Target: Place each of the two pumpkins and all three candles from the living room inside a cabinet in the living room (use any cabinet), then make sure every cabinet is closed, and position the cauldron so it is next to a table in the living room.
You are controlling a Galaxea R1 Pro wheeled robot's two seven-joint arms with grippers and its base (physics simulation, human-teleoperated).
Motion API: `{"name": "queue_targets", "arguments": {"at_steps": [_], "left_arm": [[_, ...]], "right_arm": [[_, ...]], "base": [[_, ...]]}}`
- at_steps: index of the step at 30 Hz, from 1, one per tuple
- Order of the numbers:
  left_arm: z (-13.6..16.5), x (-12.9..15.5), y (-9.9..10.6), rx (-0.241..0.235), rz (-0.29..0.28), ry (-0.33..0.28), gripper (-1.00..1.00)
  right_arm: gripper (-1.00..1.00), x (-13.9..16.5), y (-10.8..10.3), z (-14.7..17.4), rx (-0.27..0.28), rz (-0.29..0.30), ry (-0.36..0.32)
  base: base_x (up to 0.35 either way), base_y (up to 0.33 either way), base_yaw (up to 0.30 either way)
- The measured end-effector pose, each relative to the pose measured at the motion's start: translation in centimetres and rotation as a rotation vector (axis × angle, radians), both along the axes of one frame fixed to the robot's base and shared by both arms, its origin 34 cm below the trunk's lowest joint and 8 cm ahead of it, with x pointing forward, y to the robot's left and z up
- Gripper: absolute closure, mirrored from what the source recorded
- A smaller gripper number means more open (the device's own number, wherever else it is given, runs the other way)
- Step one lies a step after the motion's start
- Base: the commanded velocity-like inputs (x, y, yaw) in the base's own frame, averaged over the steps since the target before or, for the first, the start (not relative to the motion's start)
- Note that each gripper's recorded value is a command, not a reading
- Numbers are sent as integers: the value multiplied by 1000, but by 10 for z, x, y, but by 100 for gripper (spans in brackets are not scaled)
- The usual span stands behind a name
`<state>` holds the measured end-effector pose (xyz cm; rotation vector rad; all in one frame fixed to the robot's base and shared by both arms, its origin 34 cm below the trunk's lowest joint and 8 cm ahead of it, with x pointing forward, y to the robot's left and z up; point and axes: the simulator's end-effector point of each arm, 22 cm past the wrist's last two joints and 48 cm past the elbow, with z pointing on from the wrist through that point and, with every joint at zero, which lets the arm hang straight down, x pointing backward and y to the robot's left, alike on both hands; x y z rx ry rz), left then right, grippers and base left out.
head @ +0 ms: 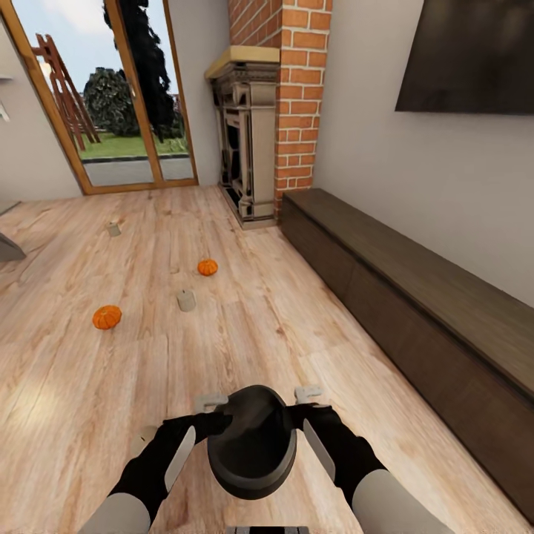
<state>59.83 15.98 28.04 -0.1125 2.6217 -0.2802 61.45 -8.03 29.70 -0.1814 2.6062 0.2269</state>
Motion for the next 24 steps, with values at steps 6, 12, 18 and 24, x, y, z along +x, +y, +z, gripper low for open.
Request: {"name": "queue_targets", "arguments": {"at_steps": [6, 12, 18, 24], "left_arm": [[-8, 1, 0, 0, 1, 10, -100], [-21, -4, 0, 3, 1, 31, -100], [-34, -10, 0, 3, 1, 53, -100], [-47, -16, 0, 3, 1, 75, -100]], "right_arm": [[-100, 1, 0, -9, -1, 0, 12], [-100, -1, 0, -21, 2, -1, 25], [-100, -4, 0, -33, 2, -3, 39], [-100, -10, 1, -47, 4, -3, 61]], "base": [[0, 0, 0], [0, 0, 0], [0, 0, 0], [0, 0, 0]]}}
